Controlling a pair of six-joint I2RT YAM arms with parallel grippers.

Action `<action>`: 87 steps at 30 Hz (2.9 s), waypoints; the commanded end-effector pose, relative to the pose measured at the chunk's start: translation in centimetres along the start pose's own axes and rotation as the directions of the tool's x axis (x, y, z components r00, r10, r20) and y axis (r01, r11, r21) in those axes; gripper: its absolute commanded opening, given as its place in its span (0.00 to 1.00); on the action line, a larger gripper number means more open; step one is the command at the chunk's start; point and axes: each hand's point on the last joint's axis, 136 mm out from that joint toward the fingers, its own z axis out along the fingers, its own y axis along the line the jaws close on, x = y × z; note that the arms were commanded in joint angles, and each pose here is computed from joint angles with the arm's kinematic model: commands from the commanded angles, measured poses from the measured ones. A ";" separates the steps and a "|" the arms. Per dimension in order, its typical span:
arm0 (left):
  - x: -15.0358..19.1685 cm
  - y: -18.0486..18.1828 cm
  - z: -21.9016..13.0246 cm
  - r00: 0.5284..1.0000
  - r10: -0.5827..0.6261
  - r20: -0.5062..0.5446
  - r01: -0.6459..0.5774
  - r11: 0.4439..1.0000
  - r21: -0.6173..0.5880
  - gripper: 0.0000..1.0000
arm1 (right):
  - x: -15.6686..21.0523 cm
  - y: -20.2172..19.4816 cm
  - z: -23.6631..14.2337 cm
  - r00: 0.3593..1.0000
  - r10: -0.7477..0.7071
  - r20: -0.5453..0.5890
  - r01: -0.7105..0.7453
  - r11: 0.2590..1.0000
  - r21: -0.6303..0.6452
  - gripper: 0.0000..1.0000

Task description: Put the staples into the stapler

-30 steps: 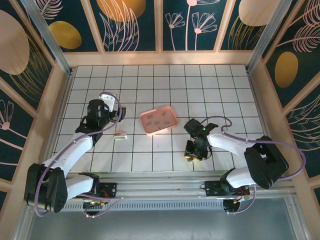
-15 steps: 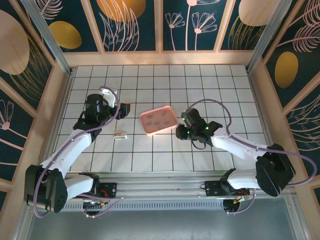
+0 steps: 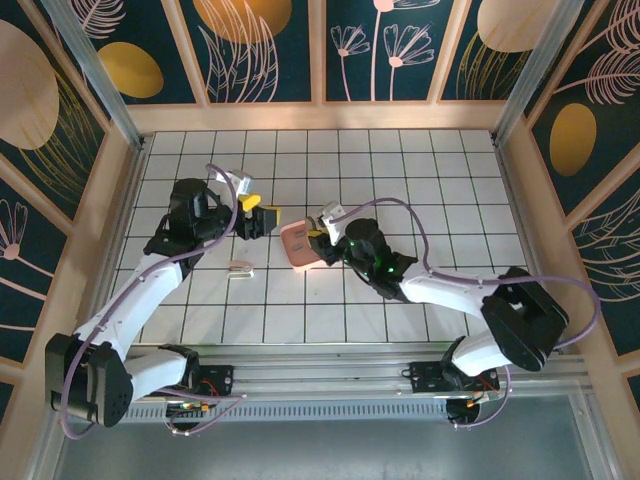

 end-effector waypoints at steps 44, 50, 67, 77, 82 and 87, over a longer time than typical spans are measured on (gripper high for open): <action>2.0 -0.5 2.9 0.991 0.093 -0.098 -0.088 0.994 0.059 0.27 | -6.8 3.7 1.8 0.958 -0.090 0.271 0.093 0.996 0.000 0.17; 0.8 -0.6 2.3 0.980 0.194 -0.051 -0.192 0.980 0.040 0.05 | -6.3 3.1 0.9 0.960 -0.085 0.268 0.084 0.996 0.016 0.37; 2.3 -6.6 1.3 0.849 0.520 0.094 -0.509 0.755 0.413 0.00 | -4.4 3.6 -5.9 0.971 -0.107 0.212 0.187 0.896 -0.404 0.54; 3.3 -7.6 0.3 0.765 0.623 0.163 -0.621 0.648 0.441 0.00 | -4.8 4.7 -5.0 0.961 -0.217 0.172 0.275 0.821 -0.501 0.56; 3.1 -7.4 0.3 0.747 0.641 0.175 -0.647 0.643 0.410 0.00 | -6.2 4.2 -4.7 0.985 -0.105 0.139 0.162 0.844 -0.512 0.56; 3.0 -7.5 0.2 0.737 0.650 0.184 -0.659 0.634 0.404 0.00 | -6.6 3.2 -3.7 0.994 -0.020 0.108 0.069 0.879 -0.472 0.54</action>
